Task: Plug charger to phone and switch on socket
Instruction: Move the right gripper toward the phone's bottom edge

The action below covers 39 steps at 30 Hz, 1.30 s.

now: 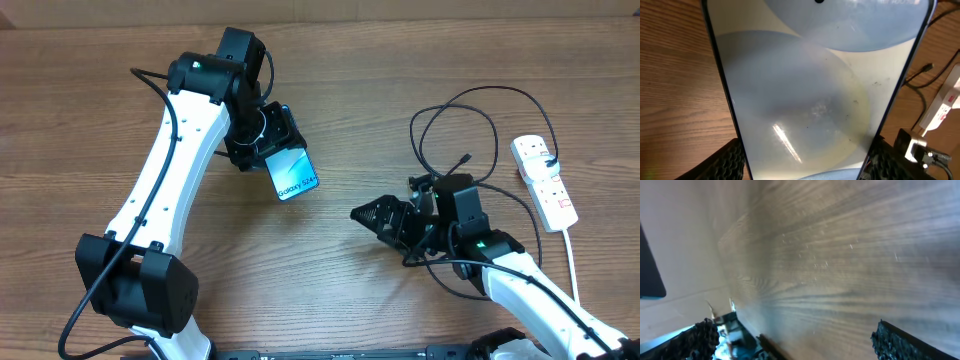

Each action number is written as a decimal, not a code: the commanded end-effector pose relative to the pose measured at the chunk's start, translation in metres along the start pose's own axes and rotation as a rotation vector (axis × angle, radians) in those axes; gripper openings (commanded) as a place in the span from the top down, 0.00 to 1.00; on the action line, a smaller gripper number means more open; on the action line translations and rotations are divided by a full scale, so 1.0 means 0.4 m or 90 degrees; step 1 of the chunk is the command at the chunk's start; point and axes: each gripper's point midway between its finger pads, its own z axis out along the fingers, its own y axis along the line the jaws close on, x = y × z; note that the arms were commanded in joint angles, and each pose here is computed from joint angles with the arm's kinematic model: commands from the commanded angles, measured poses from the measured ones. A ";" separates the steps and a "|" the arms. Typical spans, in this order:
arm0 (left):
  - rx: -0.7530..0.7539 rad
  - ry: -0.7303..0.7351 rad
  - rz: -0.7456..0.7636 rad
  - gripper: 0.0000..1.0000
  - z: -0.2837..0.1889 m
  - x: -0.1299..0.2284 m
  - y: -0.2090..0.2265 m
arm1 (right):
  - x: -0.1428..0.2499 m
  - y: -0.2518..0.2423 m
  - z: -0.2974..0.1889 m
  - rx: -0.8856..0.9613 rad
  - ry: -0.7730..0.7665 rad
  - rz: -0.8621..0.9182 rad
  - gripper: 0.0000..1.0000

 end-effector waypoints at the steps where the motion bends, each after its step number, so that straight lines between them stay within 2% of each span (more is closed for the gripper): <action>1: 0.016 -0.014 -0.026 0.53 -0.016 -0.013 -0.016 | -0.012 0.051 0.007 -0.025 -0.014 -0.079 0.00; 12: 0.000 -0.056 -0.113 0.53 -0.018 -0.046 -0.006 | -0.011 0.268 0.016 -0.189 -0.088 -0.264 0.00; 19: 0.032 -0.053 -0.136 0.53 -0.018 -0.050 -0.030 | -0.056 0.272 0.034 -0.138 -0.205 -0.197 0.00; 24: 0.043 -0.047 -0.135 0.53 -0.019 -0.048 -0.039 | -0.090 0.303 0.020 -0.149 -0.287 -0.173 0.00; 31: 0.082 -0.020 -0.129 0.53 -0.021 -0.035 -0.069 | -0.109 0.330 0.039 -0.179 -0.324 -0.182 0.01; 39: 0.123 0.005 -0.124 0.54 -0.025 -0.023 -0.101 | -0.134 0.341 0.080 -0.233 -0.336 -0.148 0.18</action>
